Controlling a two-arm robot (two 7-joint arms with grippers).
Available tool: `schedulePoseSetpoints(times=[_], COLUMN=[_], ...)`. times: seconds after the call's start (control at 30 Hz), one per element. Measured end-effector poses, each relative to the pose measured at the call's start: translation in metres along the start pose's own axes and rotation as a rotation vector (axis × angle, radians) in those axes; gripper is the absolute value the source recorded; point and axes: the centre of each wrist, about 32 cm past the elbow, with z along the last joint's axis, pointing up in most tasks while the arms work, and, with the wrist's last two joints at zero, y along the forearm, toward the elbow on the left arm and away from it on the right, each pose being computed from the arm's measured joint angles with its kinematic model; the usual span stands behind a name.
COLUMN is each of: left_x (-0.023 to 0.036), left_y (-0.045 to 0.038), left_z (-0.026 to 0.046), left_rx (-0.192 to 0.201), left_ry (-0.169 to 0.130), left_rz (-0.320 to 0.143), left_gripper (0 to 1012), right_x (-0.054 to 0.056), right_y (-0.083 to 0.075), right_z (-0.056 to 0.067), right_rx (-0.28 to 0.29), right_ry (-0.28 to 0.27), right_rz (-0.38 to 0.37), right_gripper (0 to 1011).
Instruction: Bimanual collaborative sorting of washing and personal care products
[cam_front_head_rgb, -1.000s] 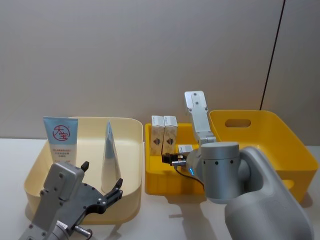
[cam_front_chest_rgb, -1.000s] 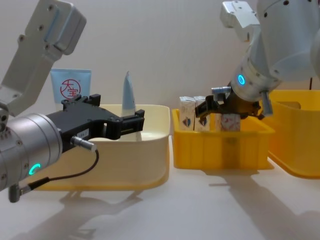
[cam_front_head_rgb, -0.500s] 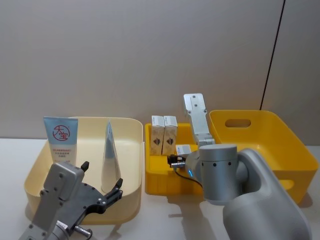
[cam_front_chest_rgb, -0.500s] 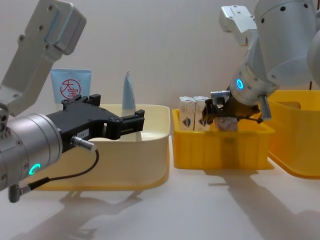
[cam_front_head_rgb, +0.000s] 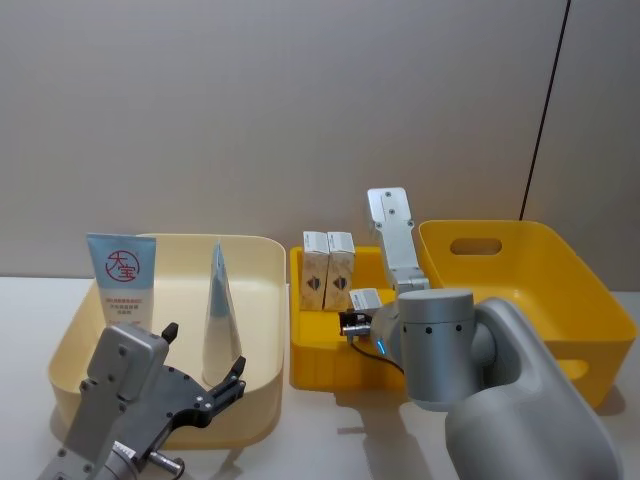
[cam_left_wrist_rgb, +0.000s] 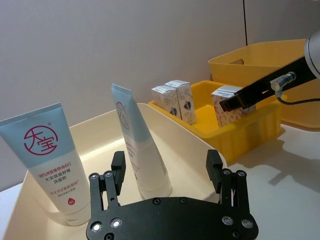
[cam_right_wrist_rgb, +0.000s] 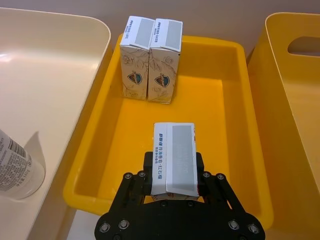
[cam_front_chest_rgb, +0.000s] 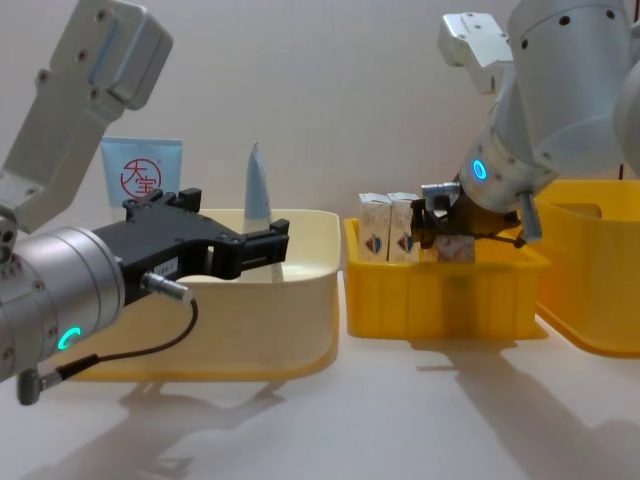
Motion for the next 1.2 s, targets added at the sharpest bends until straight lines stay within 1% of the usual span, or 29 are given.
schedulePoseSetpoints(times=[0.17,0.33,0.47,0.57,0.6,0.67,0.7,0.73,0.77,0.8,0.9,0.93,0.97,1.0,1.1,1.17,1.2], left_x=[0.0000,0.0000,0.0000,0.0000,0.0000,0.0000,0.0000,0.0000,0.0000,0.0000,0.0000,0.0000,0.0000,0.0000,0.0000,0.0000,0.0000], left_y=[0.0000,0.0000,0.0000,0.0000,0.0000,0.0000,0.0000,0.0000,0.0000,0.0000,0.0000,0.0000,0.0000,0.0000,0.0000,0.0000,0.0000], left_z=[0.0000,0.0000,0.0000,0.0000,0.0000,0.0000,0.0000,0.0000,0.0000,0.0000,0.0000,0.0000,0.0000,0.0000,0.0000,0.0000,0.0000], left_rx=[0.000,0.000,0.000,0.000,0.000,0.000,0.000,0.000,0.000,0.000,0.000,0.000,0.000,0.000,0.000,0.000,0.000], left_ry=[0.000,0.000,0.000,0.000,0.000,0.000,0.000,0.000,0.000,0.000,0.000,0.000,0.000,0.000,0.000,0.000,0.000], left_rz=[0.000,0.000,0.000,0.000,0.000,0.000,0.000,0.000,0.000,0.000,0.000,0.000,0.000,0.000,0.000,0.000,0.000], left_gripper=[1003,1003,1004,1003,1003,1003,1003,1003,1003,1003,1004,1003,1004,1004,1003,1003,1003], right_x=[0.001,0.004,0.007,0.009,0.011,0.012,0.014,0.015,0.017,0.017,0.022,0.022,0.025,0.025,0.032,0.033,0.036], right_y=[-0.001,-0.004,-0.007,-0.009,-0.011,-0.012,-0.013,-0.014,-0.015,-0.015,-0.018,-0.018,-0.020,-0.020,-0.022,-0.022,-0.023], right_z=[0.001,0.004,0.007,0.009,0.011,0.012,0.014,0.015,0.017,0.017,0.021,0.021,0.023,0.023,0.026,0.026,0.027], right_rx=[0.021,0.068,0.120,0.149,0.171,0.190,0.213,0.221,0.247,0.247,0.304,0.304,0.337,0.337,0.399,0.410,0.434], right_ry=[0.000,0.004,0.007,0.010,0.012,0.014,0.017,0.018,0.022,0.022,0.031,0.031,0.038,0.038,0.053,0.056,0.064], right_rz=[0.002,0.008,0.014,0.016,0.018,0.019,0.018,0.018,0.017,0.017,0.011,0.011,0.004,0.004,-0.017,-0.023,-0.038], right_gripper=[427,427,427,427,427,427,427,427,427,425,427,427,427,427,427,427,427])
